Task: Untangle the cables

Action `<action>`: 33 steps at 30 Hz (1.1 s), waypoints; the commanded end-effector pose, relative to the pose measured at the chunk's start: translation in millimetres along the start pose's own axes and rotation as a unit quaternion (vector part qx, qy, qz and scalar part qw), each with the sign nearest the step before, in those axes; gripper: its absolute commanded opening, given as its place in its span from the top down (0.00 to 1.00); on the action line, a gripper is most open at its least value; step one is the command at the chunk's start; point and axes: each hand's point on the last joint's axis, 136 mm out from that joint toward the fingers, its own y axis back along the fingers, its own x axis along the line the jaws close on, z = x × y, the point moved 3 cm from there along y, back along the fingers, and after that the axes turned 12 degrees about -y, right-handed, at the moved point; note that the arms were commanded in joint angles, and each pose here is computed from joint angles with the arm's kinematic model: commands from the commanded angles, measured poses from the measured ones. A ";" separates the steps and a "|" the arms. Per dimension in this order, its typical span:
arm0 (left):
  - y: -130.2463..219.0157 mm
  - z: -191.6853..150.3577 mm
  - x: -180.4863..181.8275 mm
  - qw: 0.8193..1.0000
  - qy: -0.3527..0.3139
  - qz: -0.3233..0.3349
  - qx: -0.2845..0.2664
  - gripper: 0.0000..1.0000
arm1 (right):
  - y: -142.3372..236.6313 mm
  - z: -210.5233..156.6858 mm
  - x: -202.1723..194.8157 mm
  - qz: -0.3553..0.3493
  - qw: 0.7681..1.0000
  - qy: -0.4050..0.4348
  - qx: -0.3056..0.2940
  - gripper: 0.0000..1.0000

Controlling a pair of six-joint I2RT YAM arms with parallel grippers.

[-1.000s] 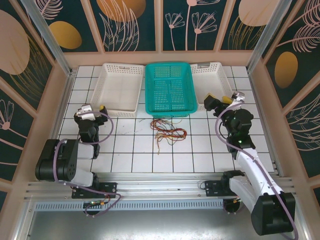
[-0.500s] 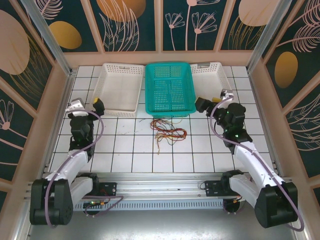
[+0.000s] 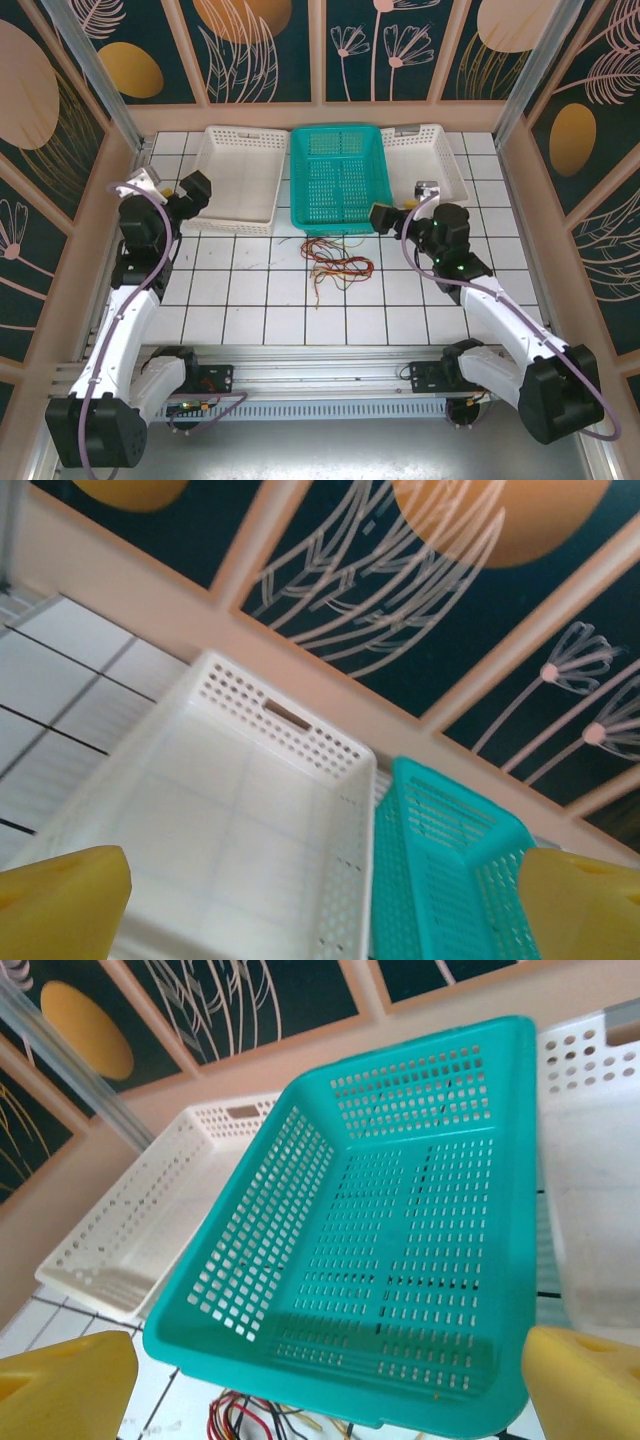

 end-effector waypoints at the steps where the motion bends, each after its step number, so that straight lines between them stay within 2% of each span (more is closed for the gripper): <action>1: 8.2 -26.3 -10.2 0.996 0.021 -0.041 0.074 0.01 | -7.5 -1.5 10.0 -0.002 1.000 0.024 0.014 0.01; 6: 16.5 -43.5 16.2 0.995 0.006 0.037 0.097 0.02 | -22.7 -26.3 16.6 -0.013 0.997 0.044 0.058 0.01; 11: 26.0 -62.6 15.6 0.992 0.031 0.022 0.120 0.02 | -37.5 -51.0 21.2 -0.042 0.991 0.081 0.097 0.01; 15: 34.0 -71.2 24.0 0.990 0.036 0.048 0.130 0.02 | -41.7 -64.6 27.1 -0.044 0.988 0.096 0.116 0.01; 23: 37.2 -91.5 26.6 0.987 0.073 0.036 0.137 0.01 | -50.6 -97.1 27.7 -0.058 0.979 0.093 0.171 0.01; 28: 33.1 -110.6 26.6 0.985 0.076 0.031 0.154 0.01 | -58.4 -119.5 23.9 -0.087 0.970 0.093 0.207 0.02; 33: 29.3 -115.6 14.8 0.986 0.048 0.030 0.159 0.02 | -60.5 -133.6 14.4 -0.126 0.961 0.100 0.223 0.03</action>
